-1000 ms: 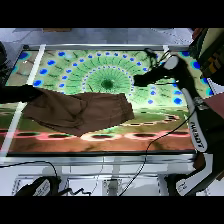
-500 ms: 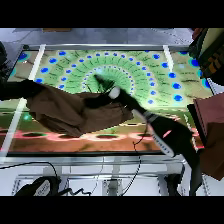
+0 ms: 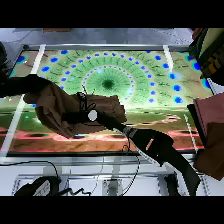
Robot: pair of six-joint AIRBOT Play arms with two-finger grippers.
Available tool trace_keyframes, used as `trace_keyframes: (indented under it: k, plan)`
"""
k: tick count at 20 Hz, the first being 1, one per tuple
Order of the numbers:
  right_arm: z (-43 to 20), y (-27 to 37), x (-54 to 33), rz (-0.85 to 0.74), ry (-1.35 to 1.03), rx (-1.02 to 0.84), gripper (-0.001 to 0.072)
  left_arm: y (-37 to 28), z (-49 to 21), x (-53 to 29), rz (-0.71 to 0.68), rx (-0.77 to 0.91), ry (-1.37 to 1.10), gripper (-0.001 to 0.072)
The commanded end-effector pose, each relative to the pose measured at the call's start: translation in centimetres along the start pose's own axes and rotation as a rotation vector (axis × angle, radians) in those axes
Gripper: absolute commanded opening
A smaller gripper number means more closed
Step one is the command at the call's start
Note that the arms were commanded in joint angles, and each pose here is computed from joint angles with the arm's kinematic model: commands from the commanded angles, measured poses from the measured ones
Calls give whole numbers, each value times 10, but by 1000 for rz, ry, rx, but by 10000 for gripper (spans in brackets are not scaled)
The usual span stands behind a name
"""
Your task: Fold the clothes and pants, and hang the long-sleeved shirts on hangers.
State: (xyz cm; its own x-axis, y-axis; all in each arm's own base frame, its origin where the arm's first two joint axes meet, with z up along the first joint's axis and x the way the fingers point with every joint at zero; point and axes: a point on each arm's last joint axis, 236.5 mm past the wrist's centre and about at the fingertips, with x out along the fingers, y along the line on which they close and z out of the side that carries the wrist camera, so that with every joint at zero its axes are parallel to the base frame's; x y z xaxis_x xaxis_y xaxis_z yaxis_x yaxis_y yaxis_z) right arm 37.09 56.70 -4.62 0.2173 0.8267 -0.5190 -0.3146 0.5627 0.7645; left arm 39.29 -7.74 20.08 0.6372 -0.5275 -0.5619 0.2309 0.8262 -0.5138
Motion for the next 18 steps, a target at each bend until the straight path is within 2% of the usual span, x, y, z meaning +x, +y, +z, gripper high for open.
trace_keyframes:
  k: [1, 4, 8, 14, 15, 16, 17, 18]
  plan:
    - [23, -45, -28, -93, 57, -56, 35, -16, -19, 41, -59, 8, 91, 17]
    - [54, -117, -96, -270, 157, -86, 34, -29, -42, 101, -100, 9, 177, 17]
    - [104, -195, -219, -532, 183, -107, 35, -83, -78, 179, -241, -80, 238, 17]
    - [178, -215, -362, -618, -57, -23, 35, -137, -137, 269, -273, -173, 233, 17]
    - [182, -217, -375, -626, -74, -12, 35, -141, -145, 276, -267, -169, 233, 83]
    - [182, -222, -387, -637, -72, -9, 35, -144, -150, 281, -263, -165, 234, 353]
    - [177, -229, -395, -652, -42, -26, 36, -145, -152, 282, -264, -150, 234, 691]
    - [171, -242, -407, -685, -3, -47, 36, -146, -152, 280, -272, -112, 231, 709]
